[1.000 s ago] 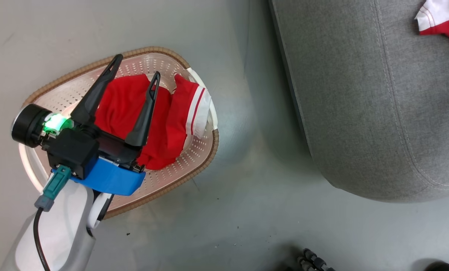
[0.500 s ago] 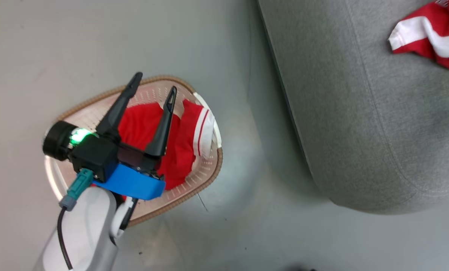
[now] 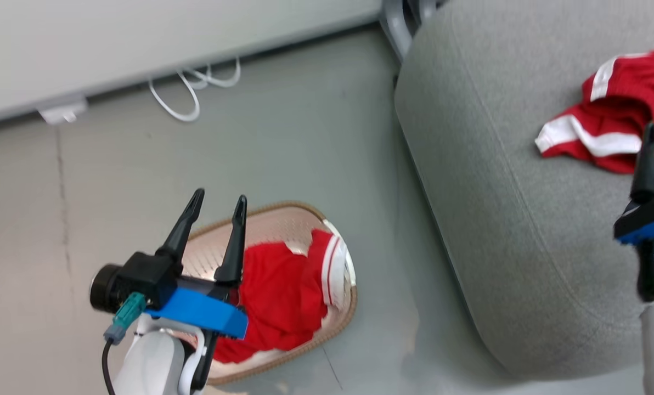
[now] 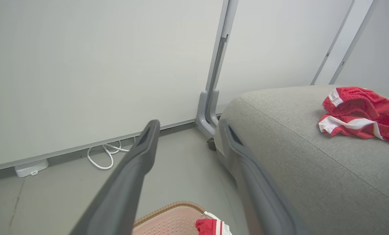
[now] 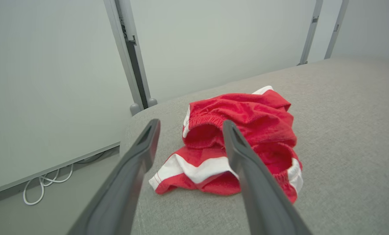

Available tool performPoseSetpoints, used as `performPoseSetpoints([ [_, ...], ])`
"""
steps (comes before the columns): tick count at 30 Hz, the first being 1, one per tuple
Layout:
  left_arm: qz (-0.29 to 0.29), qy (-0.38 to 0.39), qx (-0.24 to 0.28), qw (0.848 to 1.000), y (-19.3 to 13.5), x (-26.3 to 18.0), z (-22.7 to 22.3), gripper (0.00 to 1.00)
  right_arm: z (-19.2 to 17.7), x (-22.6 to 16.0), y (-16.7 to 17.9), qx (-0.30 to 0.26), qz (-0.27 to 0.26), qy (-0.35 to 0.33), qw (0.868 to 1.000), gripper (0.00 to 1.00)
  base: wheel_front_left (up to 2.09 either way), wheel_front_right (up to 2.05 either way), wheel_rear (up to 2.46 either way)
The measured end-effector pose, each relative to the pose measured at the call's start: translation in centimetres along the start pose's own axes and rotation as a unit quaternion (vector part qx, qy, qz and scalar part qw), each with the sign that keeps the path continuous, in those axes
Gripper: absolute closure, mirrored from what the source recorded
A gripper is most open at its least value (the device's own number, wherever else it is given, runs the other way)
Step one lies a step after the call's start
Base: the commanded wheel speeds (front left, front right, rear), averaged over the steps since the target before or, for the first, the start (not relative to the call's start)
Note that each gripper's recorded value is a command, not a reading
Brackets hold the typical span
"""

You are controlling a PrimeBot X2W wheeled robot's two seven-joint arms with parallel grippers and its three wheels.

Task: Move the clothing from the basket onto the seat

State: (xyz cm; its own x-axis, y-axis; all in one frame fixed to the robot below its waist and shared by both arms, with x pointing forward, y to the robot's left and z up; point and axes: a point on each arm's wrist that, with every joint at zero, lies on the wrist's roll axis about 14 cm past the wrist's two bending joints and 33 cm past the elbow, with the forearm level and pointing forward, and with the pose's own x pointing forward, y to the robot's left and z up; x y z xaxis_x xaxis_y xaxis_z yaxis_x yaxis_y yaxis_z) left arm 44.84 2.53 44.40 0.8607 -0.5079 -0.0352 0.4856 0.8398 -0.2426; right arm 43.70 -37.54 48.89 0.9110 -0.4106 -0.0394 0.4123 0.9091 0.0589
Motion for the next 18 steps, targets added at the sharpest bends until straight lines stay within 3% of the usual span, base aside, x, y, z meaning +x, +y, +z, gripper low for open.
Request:
performPoseSetpoints([
  [7,0.067,-0.026,0.011,0.997,2.0,-4.7,2.7,0.00,0.8,-4.6,5.6,0.016,0.084,-0.007,0.996,0.00,0.00,0.00,0.00],
  [18,0.171,-0.044,0.020,0.984,6.1,-11.2,4.0,0.00,1.0,-9.2,11.6,0.031,0.172,-0.012,0.985,0.00,0.00,0.00,0.00],
])
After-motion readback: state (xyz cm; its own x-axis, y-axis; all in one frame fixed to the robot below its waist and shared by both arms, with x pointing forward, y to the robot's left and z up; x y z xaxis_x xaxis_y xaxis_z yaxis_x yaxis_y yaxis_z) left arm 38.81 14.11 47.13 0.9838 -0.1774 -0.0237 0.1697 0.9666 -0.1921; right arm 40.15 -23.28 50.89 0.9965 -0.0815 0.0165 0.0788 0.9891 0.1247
